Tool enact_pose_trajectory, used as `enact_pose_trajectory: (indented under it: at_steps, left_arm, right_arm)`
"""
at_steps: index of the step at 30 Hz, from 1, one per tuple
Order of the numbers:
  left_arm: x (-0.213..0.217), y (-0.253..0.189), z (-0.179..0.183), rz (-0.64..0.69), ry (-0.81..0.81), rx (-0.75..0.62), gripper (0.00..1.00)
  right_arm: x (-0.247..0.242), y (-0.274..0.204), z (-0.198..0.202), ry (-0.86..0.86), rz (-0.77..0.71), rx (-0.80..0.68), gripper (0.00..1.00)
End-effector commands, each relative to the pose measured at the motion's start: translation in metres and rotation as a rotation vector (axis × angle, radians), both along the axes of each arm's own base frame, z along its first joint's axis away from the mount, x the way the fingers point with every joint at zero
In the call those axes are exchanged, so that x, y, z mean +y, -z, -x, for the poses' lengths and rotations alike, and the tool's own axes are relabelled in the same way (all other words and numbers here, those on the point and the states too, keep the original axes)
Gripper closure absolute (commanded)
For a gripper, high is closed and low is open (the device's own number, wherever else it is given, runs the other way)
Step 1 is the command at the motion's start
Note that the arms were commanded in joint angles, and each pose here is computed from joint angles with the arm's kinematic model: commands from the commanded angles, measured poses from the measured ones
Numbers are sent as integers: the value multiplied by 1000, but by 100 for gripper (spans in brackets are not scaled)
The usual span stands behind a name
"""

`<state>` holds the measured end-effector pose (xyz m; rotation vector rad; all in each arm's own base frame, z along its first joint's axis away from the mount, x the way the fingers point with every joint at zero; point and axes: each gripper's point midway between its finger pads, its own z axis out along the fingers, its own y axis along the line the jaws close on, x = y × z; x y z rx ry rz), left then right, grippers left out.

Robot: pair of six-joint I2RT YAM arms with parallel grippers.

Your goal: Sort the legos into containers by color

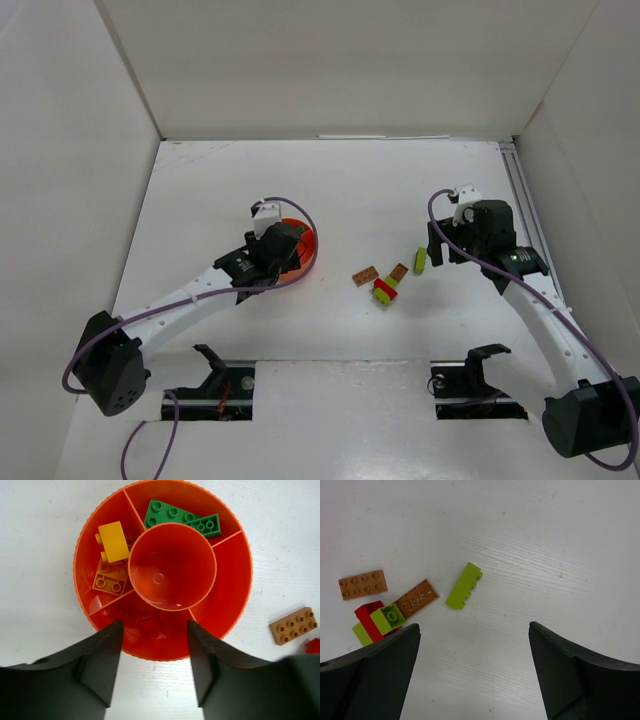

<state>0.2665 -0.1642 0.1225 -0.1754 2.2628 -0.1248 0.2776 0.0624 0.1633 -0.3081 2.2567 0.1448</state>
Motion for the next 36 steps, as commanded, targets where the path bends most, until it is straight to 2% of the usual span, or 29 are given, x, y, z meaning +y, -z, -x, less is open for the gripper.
enact_pose_trajectory:
  at_steps: [1,5,6,7,10,14,20,29,36]
  left_arm:
    - [0,-22,1,55,5,-50,47]
    - [-11,-53,3,135,93,-129,16]
    - [-18,-58,5,144,148,-138,5]
    - [-22,-64,4,167,175,-163,0]
    - [-35,-72,11,205,274,-193,0]
    - [-47,-87,16,262,351,-231,0]
    - [-65,-81,30,306,483,-219,0]
    - [-74,-71,30,297,520,-188,0]
    - [-77,-73,31,307,530,-193,0]
  right_arm:
    - [1,-14,-6,-5,-15,-57,7]
    - [20,-6,0,-47,-90,-31,7]
    - [32,-6,2,-88,-123,-30,7]
    - [47,3,8,-132,-139,-14,7]
    - [83,4,10,-217,-185,-36,7]
    - [114,16,10,-331,-171,-30,7]
    - [131,33,7,-418,-212,-2,12]
    - [126,84,26,-466,-246,160,15]
    - [119,101,33,-489,-288,221,17]
